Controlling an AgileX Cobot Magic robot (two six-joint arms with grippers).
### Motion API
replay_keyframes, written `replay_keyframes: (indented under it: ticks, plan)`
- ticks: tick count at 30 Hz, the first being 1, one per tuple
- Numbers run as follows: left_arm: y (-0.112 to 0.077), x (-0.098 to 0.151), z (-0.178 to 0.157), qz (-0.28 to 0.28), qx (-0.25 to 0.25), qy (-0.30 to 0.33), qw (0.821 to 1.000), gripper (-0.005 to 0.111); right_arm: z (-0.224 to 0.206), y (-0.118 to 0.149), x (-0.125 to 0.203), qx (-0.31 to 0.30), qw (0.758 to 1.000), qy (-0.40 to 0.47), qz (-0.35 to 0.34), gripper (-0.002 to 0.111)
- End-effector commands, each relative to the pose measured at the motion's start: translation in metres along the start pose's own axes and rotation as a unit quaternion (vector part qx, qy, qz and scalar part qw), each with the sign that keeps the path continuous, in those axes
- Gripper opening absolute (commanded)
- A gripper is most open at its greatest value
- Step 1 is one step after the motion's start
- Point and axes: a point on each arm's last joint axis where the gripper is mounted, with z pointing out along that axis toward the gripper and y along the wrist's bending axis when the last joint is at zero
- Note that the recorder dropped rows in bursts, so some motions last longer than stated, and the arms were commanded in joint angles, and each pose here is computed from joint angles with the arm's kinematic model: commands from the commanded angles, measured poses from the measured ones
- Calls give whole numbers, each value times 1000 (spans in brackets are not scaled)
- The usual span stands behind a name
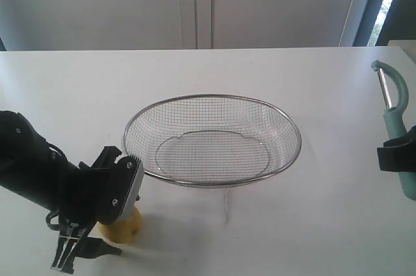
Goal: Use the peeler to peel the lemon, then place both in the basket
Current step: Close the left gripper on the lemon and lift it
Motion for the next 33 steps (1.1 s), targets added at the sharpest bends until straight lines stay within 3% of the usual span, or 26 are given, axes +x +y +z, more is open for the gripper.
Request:
replay_keyframes:
  ticks: [1,2,4,6,13,19,25,33]
  plan:
    - [-3,-2,2,70,7,-6,997,71,-1,0,-1,1,1000,-11,-6,0]
    - [-3,-3,2,42,4,-12,999,61,-1,0,-1,1,1000,-11,-6,0]
    - [0,-5,2,-27,-8,-23,999,29,-1,0,-1,1,1000,-11,-6,0]
    - [2,-7,0,-34,-11,-31,999,0,-1,0,-1,1,1000,-11,-6,0]
    - [7,-27,-24,-87,-15,-93,992,1,-1,0,-1,1,1000,-11,-6,0]
    - [1,-54,-61,-75,18,-185,980,1,-1,0,-1,1,1000,-11,-6,0]
    - [5,-73,-93,-124,-31,-274,953,1,-1,0,-1,1,1000,-11,-6,0]
    - [9,-77,-96,-154,-42,-301,940,1,-1,0,-2,1,1000,-15,-6,0]
